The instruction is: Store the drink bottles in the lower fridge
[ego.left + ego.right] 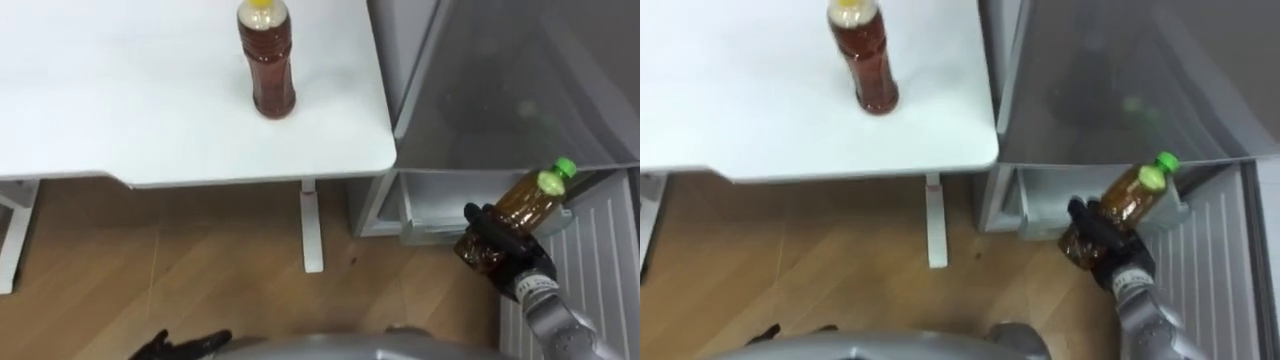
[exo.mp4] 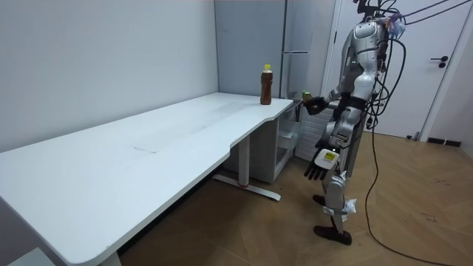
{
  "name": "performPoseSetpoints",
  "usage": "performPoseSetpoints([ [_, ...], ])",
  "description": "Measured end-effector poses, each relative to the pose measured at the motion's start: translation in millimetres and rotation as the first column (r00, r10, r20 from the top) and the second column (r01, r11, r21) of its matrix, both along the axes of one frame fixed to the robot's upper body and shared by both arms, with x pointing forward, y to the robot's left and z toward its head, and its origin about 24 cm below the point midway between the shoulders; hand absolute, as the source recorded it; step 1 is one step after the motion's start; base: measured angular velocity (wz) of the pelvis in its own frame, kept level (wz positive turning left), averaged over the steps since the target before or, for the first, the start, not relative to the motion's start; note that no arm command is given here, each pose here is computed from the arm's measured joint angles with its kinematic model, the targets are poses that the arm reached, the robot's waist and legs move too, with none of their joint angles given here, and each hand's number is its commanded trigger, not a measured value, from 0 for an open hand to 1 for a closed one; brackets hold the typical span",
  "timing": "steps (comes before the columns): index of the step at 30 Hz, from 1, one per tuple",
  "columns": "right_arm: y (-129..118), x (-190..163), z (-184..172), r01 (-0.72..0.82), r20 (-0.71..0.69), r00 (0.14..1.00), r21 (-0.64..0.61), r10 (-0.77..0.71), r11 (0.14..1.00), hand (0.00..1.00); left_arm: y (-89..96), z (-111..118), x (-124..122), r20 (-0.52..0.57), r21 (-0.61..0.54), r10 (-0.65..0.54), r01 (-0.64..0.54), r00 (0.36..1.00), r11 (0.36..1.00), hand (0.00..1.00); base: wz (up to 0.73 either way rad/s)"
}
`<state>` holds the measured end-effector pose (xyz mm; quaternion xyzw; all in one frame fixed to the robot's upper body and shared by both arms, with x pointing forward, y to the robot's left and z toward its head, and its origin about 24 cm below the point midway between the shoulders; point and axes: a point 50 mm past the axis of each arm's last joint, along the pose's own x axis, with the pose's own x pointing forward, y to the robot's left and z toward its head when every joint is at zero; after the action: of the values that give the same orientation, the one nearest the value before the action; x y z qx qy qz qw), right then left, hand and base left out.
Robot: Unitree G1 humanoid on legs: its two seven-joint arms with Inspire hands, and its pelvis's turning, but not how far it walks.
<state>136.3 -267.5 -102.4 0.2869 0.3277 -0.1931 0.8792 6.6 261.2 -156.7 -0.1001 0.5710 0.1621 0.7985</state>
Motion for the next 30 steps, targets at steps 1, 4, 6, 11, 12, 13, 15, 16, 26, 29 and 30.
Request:
performPoseSetpoints([
  [1,0.3,-0.1,-0.2,-0.002,-0.003,1.0,0.003,0.002,1.0,1.0,1.2,0.0,-1.5,-0.012,0.006,-0.002,0.002,1.0,1.0,0.0,-0.04],
  [4,-0.6,3.0,1.1,0.012,0.011,1.0,0.018,-0.012,1.0,1.0,2.3,-0.8,-8.9,-0.055,0.026,-0.005,0.006,0.998,1.0,0.0,-0.09],
  [6,-0.9,6.8,1.2,0.009,0.017,1.0,0.023,-0.01,1.0,1.0,2.0,-1.5,-12.8,-0.08,0.027,-0.006,0.008,0.997,1.0,0.0,-0.11],
  [11,3.0,19.3,3.6,0.006,0.044,0.999,0.048,-0.008,0.999,1.0,3.9,-1.4,-22.8,-0.122,0.045,-0.007,0.012,0.992,0.999,0.0,-0.15],
  [12,5.1,23.9,4.4,0.001,0.051,0.999,0.055,-0.004,0.999,1.0,5.3,-1.0,-26.4,-0.143,0.056,-0.016,0.024,0.99,0.998,0.0,-0.07],
  [13,4.7,29.1,5.9,0.002,0.06,0.998,0.054,-0.005,0.999,1.0,5.7,-1.0,-26.8,-0.156,0.059,-0.025,0.034,0.987,0.998,0.0,0.0],
  [15,3.7,43.4,11.8,0.011,0.086,0.996,0.053,-0.016,0.999,1.0,4.1,-1.7,-24.5,-0.155,0.057,-0.027,0.036,0.988,0.998,0.0,0.12],
  [16,3.5,50.5,15.5,0.028,0.108,0.994,0.065,-0.035,0.998,1.0,3.9,-1.6,-22.5,-0.148,0.056,-0.032,0.041,0.988,0.998,0.0,0.16],
  [26,-5.9,76.2,23.1,0.151,0.102,0.982,0.069,-0.157,0.986,1.0,5.7,-1.9,7.3,-0.119,0.105,-0.069,0.081,0.991,0.991,0.0,0.1],
  [29,-6.7,92.1,31.9,0.19,0.122,0.972,0.095,-0.2,0.977,1.0,4.8,-1.2,28.2,-0.079,0.125,-0.089,0.098,0.993,0.987,0.0,-0.03],
  [30,-5.8,100.7,36.0,0.207,0.133,0.966,0.119,-0.222,0.971,1.0,3.9,-1.1,33.2,-0.07,0.127,-0.097,0.105,0.993,0.986,0.0,-0.13],
])
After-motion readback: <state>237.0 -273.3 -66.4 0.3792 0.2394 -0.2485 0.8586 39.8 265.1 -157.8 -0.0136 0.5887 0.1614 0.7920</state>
